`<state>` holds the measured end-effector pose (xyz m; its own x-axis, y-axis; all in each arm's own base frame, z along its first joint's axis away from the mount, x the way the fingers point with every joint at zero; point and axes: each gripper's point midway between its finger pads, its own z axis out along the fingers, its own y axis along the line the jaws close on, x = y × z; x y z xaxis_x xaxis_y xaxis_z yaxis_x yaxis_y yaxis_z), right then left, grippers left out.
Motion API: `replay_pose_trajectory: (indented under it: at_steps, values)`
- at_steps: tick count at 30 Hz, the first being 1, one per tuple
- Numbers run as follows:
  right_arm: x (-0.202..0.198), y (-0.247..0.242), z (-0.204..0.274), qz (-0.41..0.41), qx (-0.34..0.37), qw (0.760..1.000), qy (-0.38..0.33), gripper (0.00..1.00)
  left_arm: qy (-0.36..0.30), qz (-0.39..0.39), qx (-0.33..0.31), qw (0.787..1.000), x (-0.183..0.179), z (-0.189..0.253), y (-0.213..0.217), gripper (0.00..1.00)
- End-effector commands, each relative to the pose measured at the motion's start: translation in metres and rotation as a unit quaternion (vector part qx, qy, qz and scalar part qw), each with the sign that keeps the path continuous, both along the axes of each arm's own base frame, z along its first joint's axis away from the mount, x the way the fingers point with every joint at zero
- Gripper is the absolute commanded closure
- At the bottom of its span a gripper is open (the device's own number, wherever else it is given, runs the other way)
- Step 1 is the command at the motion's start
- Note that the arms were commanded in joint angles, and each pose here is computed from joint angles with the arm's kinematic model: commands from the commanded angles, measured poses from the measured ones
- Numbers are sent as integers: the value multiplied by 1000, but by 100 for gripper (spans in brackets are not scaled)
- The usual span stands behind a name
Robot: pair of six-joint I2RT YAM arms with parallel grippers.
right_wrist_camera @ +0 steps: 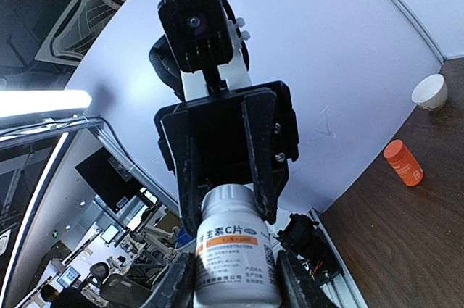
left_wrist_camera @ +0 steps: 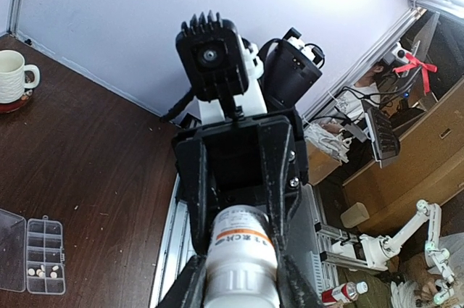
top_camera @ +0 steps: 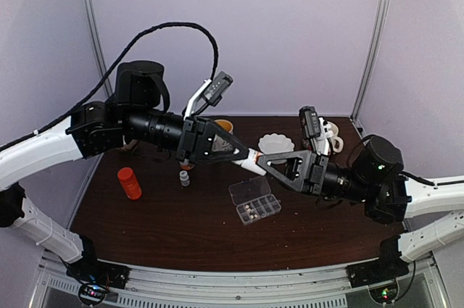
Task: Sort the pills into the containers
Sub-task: Pass from the left arm to the right
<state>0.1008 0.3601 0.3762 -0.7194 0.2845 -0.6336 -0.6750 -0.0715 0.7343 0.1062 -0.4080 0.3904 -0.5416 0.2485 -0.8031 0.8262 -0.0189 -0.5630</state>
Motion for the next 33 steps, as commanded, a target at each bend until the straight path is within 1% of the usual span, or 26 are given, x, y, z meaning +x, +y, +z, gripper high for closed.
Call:
replay_pose_trajectory:
  at_steps: [1, 4, 8, 11, 13, 15, 17, 23, 28, 31, 33]
  values:
    - [-8, 6, 6, 19, 4, 1000, -11, 66, -19, 8, -19, 1000, 1, 10, 3, 74]
    - [-7, 9, 4, 19, 5, 1000, -10, 68, -24, 18, -15, 999, 3, 9, 5, 61]
    - [-9, 12, 7, 25, 8, 1000, -17, 69, -44, 50, -17, 998, 10, 14, 15, 38]
    - [-8, 17, 2, 21, -15, 999, -26, 70, -58, 89, -11, 994, 19, 19, 24, 23]
    - [-7, 21, -4, 18, -39, 999, -32, 70, -62, 110, -10, 992, 23, 22, 31, 16]
    - [-7, 23, -5, 18, -47, 998, -38, 70, -60, 121, -12, 991, 25, 25, 35, 5]
    - [-9, 24, -5, 22, -47, 998, -44, 70, -59, 129, -17, 990, 25, 29, 39, 3]
    - [-8, 17, -8, 8, -52, 997, -54, 71, -60, 158, -21, 985, 31, 36, 47, 2]
    - [-4, 10, -11, -13, -57, 996, -61, 71, -40, 161, -21, 986, 32, 37, 45, 2]
    - [-3, 9, -11, -18, -58, 996, -62, 72, -25, 180, -11, 983, 36, 34, 47, 2]
    - [-1, 8, -13, -22, -57, 996, -60, 73, -13, 212, -3, 977, 44, 27, 52, 2]
